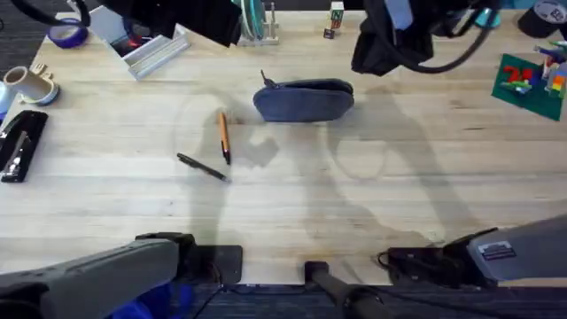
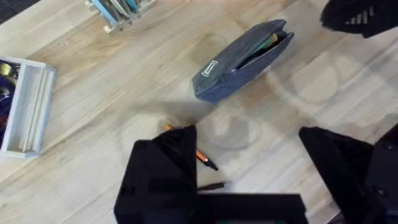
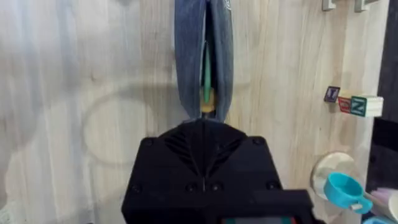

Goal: Unzip the bag, pick up the pens from the table one at a time and place them inside, then zip the bag closed.

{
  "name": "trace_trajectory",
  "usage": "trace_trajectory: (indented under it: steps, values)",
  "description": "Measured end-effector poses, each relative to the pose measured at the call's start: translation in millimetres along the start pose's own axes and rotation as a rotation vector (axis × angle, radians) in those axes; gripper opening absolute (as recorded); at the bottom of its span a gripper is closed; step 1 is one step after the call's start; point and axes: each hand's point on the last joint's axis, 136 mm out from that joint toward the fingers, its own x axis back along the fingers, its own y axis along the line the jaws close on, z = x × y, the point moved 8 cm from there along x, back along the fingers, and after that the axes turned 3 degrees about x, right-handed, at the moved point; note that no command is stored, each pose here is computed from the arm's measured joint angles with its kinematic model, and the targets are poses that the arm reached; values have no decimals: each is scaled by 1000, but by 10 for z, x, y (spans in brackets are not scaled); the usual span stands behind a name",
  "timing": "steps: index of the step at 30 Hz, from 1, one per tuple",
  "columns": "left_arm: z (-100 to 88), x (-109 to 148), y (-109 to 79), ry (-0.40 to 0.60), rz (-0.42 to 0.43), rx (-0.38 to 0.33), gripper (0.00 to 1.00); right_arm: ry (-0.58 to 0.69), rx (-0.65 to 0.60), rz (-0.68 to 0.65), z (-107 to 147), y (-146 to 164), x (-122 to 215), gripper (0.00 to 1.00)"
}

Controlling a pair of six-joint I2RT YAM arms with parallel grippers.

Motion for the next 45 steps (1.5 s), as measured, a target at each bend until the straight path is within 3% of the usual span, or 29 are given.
trace_trajectory:
  steps: [10,45]
  values:
    - [0,0,0,0,0,0,995,6,-13,-70,129,-152,-422,28]
    - [0,0,0,0,0,0,996,17,-68,-238,423,-251,-1330,30]
